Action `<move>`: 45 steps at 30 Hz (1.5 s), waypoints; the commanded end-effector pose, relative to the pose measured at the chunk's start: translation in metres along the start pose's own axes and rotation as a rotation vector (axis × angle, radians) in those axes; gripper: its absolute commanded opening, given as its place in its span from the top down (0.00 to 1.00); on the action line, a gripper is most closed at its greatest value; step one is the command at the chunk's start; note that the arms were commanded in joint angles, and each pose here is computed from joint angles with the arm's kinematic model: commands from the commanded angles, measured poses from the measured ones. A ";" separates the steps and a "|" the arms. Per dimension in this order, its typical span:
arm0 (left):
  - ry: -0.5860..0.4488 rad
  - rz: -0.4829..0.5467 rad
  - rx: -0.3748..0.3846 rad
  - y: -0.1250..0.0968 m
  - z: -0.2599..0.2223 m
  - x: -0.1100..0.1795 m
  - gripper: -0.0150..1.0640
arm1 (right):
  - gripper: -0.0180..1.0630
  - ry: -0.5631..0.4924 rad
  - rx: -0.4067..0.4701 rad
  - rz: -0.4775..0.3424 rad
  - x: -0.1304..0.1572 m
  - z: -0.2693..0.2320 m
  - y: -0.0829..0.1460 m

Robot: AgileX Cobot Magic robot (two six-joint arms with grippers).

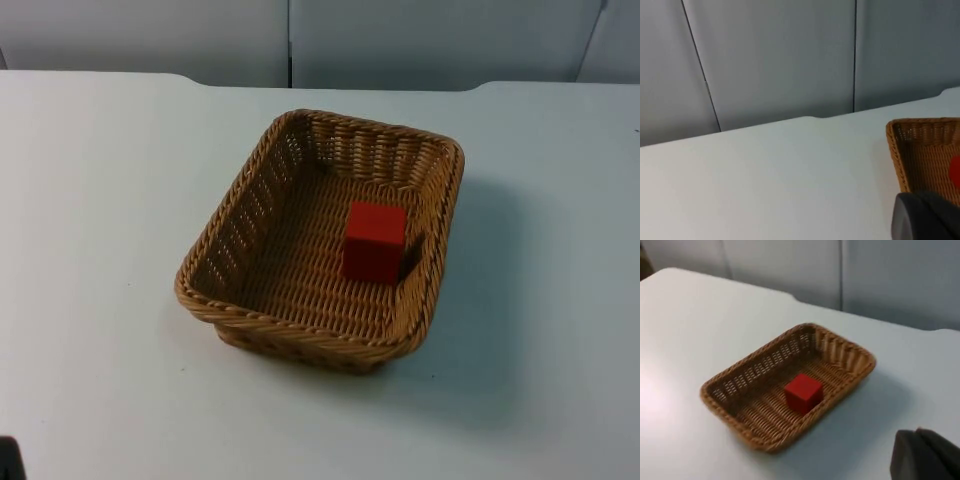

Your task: Pick up the basket with the left hand and place the cube into the basket with the right hand.

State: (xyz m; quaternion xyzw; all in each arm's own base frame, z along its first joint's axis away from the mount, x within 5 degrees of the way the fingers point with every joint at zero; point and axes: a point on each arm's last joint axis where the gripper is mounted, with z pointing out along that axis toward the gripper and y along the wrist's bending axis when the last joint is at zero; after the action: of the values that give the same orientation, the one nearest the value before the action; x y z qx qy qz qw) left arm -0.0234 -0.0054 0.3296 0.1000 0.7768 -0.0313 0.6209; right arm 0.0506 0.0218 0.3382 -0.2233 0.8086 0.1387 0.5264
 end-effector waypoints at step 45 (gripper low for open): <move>0.245 -0.027 -0.002 0.000 0.022 0.042 0.99 | 0.99 0.244 -0.108 0.001 0.068 -0.005 0.009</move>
State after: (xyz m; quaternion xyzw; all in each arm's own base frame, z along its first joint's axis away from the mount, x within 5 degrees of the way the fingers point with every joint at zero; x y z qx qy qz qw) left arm -0.0109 -0.0041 0.2834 0.0968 0.8517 -0.0224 0.5144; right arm 0.0178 0.0131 0.2781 -0.2823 0.8562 0.1574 0.4031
